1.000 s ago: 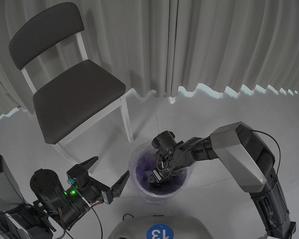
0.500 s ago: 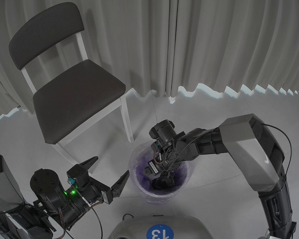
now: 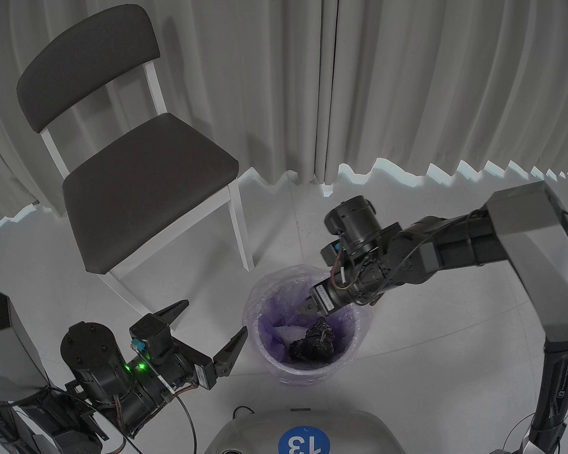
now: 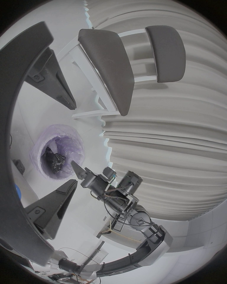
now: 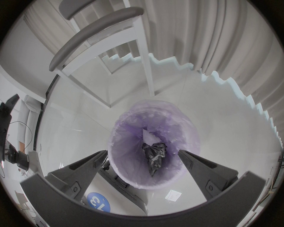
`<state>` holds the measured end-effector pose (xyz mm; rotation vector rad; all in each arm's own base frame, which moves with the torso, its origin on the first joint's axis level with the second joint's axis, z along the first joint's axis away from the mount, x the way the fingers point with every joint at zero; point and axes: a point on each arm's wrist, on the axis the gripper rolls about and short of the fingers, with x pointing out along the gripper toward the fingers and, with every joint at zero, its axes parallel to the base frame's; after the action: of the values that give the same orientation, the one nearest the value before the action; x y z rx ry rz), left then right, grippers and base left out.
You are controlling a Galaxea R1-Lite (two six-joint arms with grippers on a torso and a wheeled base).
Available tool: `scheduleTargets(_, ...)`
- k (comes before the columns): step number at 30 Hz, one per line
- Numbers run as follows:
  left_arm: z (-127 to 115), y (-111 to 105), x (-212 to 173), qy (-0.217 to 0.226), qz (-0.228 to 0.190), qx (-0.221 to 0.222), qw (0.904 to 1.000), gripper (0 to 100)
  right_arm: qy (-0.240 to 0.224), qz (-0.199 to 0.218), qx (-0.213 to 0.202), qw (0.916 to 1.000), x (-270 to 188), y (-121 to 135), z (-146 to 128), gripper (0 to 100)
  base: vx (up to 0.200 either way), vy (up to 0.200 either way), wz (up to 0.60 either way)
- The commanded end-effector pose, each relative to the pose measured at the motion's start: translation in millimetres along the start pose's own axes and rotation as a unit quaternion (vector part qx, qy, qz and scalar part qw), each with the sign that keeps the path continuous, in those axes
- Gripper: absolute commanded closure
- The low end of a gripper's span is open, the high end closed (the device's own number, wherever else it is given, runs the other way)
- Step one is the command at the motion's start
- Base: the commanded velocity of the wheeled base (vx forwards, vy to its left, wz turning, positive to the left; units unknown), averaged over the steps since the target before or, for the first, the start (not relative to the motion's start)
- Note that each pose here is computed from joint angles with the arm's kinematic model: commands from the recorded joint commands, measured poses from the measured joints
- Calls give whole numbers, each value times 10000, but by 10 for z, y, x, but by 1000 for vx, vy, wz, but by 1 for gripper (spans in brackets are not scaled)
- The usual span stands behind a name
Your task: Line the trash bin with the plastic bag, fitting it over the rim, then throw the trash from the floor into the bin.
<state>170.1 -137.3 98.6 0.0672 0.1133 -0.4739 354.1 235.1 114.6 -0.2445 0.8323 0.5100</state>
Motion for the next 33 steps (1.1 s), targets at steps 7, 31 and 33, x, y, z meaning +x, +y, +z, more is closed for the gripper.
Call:
scheduleTargets(7,-57,49,-73,122,74,-534,9985,0,-1236,-307,1095,9858,-608,-700,-274,0,0,0,0)
scheduleTargets(31,-154,438,251,229,1005,-746,9919,0,-789,127,2458,9660,341,-1422,-1223,0,0,0,0)
scheduleTargets(33,-153,430,255,222,990,-737,9921,0,-656,126,2447,9673,442,-1428,-1287,0,0,0,0)
